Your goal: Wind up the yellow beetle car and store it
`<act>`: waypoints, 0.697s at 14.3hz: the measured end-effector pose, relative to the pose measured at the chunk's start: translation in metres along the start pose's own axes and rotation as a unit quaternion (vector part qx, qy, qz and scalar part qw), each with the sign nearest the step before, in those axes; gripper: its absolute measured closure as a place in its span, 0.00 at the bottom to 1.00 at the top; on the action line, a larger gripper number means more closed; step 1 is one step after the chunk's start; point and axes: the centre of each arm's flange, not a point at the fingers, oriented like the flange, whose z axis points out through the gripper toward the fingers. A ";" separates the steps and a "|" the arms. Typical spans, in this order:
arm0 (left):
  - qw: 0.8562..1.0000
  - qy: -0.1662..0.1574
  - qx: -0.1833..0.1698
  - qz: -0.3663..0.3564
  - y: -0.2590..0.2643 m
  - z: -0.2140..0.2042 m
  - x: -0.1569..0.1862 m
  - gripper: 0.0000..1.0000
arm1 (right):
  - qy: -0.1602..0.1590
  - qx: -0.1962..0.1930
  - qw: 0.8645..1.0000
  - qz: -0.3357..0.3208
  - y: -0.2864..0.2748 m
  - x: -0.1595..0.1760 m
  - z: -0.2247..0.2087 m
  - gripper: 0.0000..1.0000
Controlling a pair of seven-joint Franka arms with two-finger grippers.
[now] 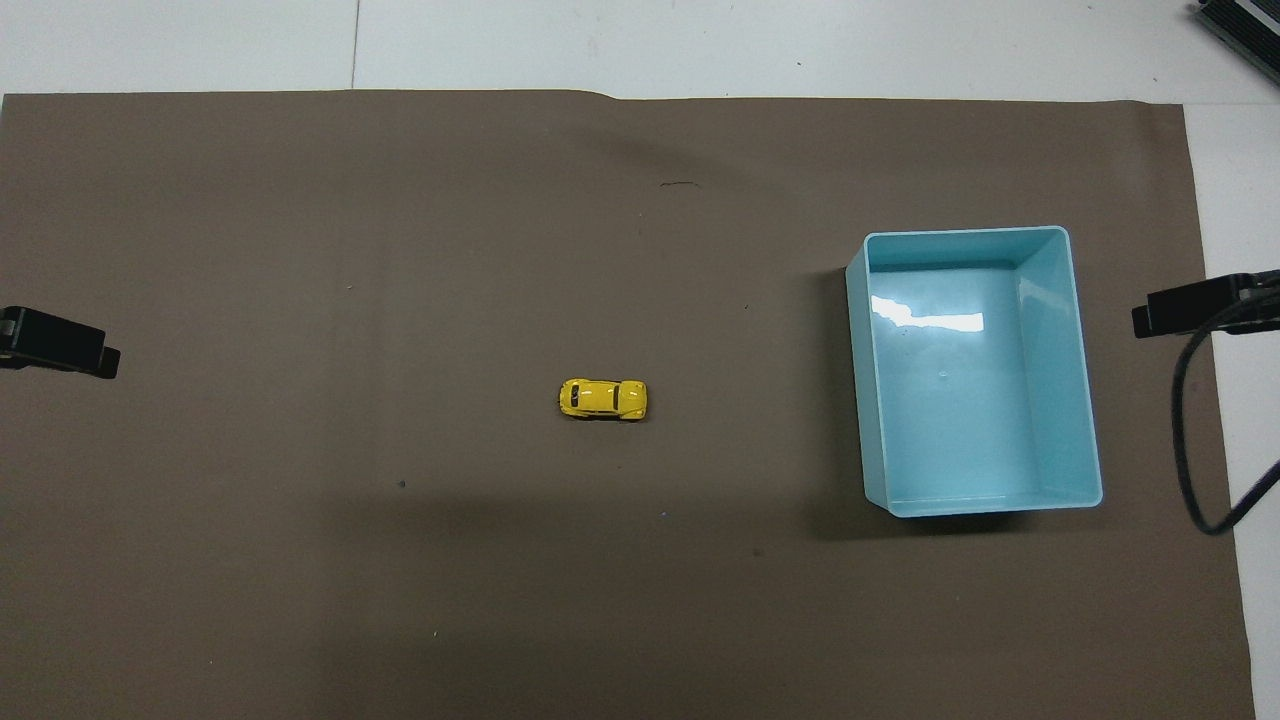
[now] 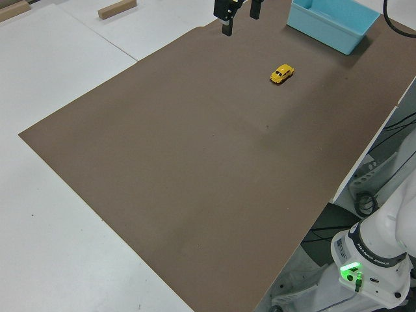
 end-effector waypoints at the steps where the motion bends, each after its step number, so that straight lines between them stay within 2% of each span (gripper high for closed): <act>1: 1.000 0.000 0.000 0.000 0.001 0.000 0.000 0.00 | 0.000 0.000 1.000 0.000 0.000 0.000 0.000 0.00; 10: 1.000 0.000 0.002 0.015 0.008 -0.001 0.000 0.00 | 0.000 0.000 1.000 0.000 0.000 0.000 0.000 0.00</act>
